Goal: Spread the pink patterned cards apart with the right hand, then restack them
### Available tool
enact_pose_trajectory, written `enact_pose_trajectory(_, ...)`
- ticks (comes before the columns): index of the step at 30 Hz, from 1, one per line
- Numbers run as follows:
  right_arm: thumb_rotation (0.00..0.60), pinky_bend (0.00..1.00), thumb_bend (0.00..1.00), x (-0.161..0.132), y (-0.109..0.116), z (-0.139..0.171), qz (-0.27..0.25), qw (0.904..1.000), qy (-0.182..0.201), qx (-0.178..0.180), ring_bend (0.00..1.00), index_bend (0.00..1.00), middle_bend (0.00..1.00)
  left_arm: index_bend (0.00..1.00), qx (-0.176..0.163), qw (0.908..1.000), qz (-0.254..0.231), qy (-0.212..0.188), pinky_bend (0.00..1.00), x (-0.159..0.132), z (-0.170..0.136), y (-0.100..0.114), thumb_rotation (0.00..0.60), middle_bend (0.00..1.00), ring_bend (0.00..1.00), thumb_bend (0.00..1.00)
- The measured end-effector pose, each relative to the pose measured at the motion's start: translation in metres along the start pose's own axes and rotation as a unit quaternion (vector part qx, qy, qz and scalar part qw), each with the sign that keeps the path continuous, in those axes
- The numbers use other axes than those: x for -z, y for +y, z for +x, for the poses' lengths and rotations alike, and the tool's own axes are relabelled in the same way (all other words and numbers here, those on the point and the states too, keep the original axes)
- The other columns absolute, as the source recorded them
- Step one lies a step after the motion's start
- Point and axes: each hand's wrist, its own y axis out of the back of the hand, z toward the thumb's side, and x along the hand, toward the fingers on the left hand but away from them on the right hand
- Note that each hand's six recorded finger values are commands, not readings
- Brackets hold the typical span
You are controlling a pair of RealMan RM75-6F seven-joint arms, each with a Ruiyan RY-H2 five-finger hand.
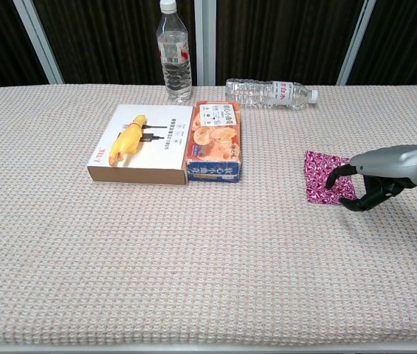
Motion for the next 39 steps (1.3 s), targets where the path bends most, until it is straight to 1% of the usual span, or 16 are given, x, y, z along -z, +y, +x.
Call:
enact_pose_trajectory(12, 0.242, 1.00, 0.42, 0.002, 0.000, 0.005, -0.003, 1.0000, -0.005, 0.002, 1.00, 0.19, 1.00, 0.21, -0.001, 1.0000, -0.002, 0.000, 0.27, 0.000, -0.001, 0.000, 0.600, 0.22, 0.09, 0.04)
enact_pose_trajectory(22, 0.242, 1.00, 0.43, 0.002, 0.016, 0.002, -0.012, 0.9996, -0.005, 0.025, 1.00, 0.19, 1.00, 0.21, -0.002, 1.0000, -0.002, 0.001, 0.27, 0.001, -0.001, 0.001, 0.600, 0.22, 0.09, 0.04)
enact_pose_trajectory(30, 0.242, 1.00, 0.43, 0.002, 0.028, -0.013, -0.018, 0.9992, -0.009, 0.033, 1.00, 0.19, 1.00, 0.21, -0.003, 1.0000, -0.002, 0.006, 0.27, 0.006, -0.001, 0.003, 0.600, 0.22, 0.09, 0.04)
enact_pose_trajectory(39, 0.242, 1.00, 0.43, 0.001, 0.028, -0.036, -0.025, 0.9993, -0.017, 0.020, 1.00, 0.19, 1.00, 0.21, -0.003, 0.9999, -0.002, 0.011, 0.27, 0.010, 0.000, 0.004, 0.600, 0.22, 0.09, 0.04)
